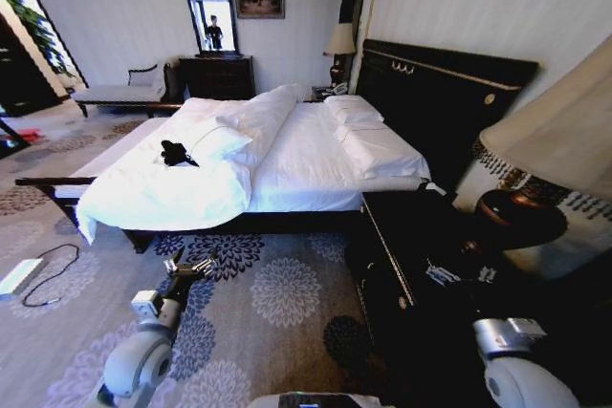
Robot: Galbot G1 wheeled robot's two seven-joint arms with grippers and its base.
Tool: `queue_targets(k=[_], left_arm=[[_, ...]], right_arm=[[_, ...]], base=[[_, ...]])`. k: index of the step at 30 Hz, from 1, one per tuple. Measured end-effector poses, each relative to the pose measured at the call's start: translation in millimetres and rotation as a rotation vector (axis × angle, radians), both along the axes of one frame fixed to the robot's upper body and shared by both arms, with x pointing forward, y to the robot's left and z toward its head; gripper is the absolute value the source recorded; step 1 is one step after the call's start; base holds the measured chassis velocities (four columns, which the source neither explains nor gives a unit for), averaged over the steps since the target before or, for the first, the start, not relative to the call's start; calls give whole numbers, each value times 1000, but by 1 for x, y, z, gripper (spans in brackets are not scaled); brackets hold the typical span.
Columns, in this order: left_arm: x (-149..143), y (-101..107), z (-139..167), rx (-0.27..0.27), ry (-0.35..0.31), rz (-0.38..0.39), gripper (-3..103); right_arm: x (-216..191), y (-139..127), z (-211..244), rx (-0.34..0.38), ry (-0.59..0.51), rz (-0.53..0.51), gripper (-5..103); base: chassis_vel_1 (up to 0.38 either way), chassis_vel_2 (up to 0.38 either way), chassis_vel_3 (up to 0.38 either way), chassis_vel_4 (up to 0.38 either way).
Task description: Fold the clothes on the bed.
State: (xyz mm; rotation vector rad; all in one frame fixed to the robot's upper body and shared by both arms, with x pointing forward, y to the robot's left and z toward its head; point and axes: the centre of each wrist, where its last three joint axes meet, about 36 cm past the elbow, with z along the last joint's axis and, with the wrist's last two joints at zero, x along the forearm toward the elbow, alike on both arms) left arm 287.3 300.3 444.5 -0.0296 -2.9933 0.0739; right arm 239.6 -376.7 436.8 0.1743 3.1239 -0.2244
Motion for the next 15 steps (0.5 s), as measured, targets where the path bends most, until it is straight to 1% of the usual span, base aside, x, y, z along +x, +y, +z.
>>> queue_targets(k=[4, 7, 15], left_arm=[[4, 1, -1, 7, 1, -8, 100], [7, -3, 0, 1, -5, -10, 100], [6, -8, -4, 7, 3, -21, 100]], right_arm=[[2, 2, -2, 9, -3, -3, 100], [-1, 1, -2, 6, 4, -1, 100], [1, -2, 1, 3, -14, -4, 100]], base=[[-83, 87, 90, -93], [-104, 92, 103, -93], [-116, 101, 119, -108]])
